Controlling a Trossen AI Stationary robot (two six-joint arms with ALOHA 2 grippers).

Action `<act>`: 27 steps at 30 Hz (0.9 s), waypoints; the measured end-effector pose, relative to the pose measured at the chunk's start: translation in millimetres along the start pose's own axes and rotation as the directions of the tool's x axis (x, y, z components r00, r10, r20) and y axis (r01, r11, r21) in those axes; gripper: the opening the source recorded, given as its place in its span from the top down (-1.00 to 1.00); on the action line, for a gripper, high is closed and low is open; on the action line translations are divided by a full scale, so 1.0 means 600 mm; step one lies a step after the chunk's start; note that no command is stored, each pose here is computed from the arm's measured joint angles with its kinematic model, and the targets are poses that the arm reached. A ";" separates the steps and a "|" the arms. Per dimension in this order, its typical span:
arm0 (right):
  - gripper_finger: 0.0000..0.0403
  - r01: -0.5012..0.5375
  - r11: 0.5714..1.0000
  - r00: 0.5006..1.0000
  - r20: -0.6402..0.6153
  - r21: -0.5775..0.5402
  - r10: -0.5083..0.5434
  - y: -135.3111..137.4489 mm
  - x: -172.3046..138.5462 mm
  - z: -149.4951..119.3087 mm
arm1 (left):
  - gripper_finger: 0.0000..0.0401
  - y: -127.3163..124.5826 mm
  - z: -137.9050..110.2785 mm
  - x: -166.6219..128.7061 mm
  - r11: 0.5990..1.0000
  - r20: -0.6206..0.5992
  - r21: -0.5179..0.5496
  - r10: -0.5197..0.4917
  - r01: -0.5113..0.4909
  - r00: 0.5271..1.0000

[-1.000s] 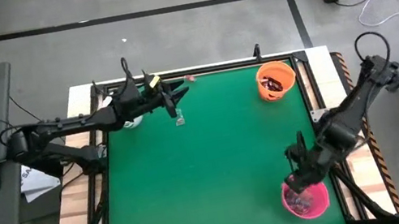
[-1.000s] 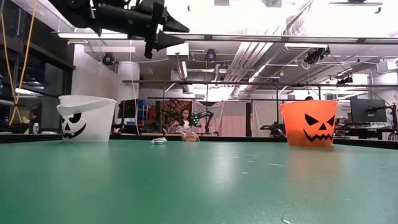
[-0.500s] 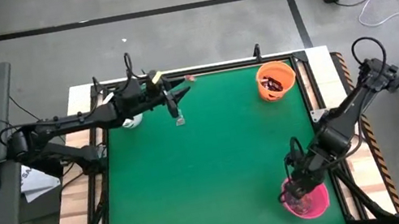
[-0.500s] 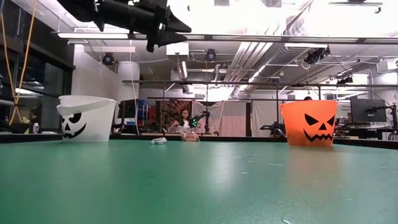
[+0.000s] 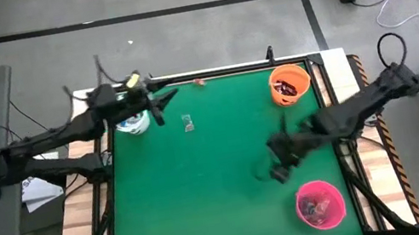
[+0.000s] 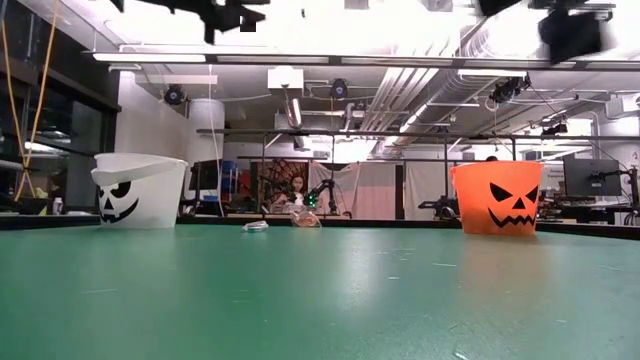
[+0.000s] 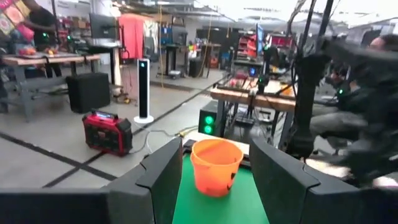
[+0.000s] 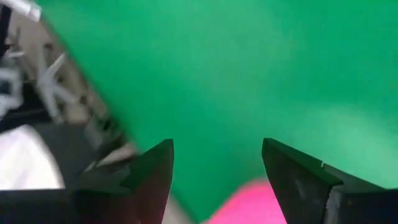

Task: Sort candy by brand, put in halloween buckets
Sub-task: Put the blue gummy into the pink bucket

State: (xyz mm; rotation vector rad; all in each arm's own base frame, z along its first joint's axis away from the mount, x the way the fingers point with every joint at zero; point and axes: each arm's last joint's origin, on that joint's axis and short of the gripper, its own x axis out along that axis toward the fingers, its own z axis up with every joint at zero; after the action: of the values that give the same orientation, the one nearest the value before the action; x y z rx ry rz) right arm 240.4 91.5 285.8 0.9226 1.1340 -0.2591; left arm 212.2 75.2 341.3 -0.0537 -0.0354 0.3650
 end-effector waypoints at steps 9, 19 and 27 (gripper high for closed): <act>-0.18 -0.088 0.989 0.950 0.288 -0.115 0.118 -0.062 0.110 0.249 | 0.13 0.005 0.033 -0.070 0.995 0.041 -0.014 0.097 -0.096 0.994; -0.18 -0.402 0.873 0.831 0.511 0.276 0.221 -0.136 0.225 0.386 | 0.13 0.007 0.030 -0.080 0.990 0.006 -0.026 0.136 -0.136 0.991; -0.18 -0.318 0.889 0.866 0.483 0.330 0.131 -0.108 0.270 0.450 | 0.13 0.007 0.029 -0.080 0.990 0.003 0.000 0.139 -0.139 0.990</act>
State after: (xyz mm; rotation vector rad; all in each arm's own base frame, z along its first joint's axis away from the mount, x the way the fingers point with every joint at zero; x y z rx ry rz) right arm 450.8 -106.2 145.0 1.2726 0.5341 -0.4944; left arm 165.1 63.0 357.4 -0.0553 -0.0341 0.5040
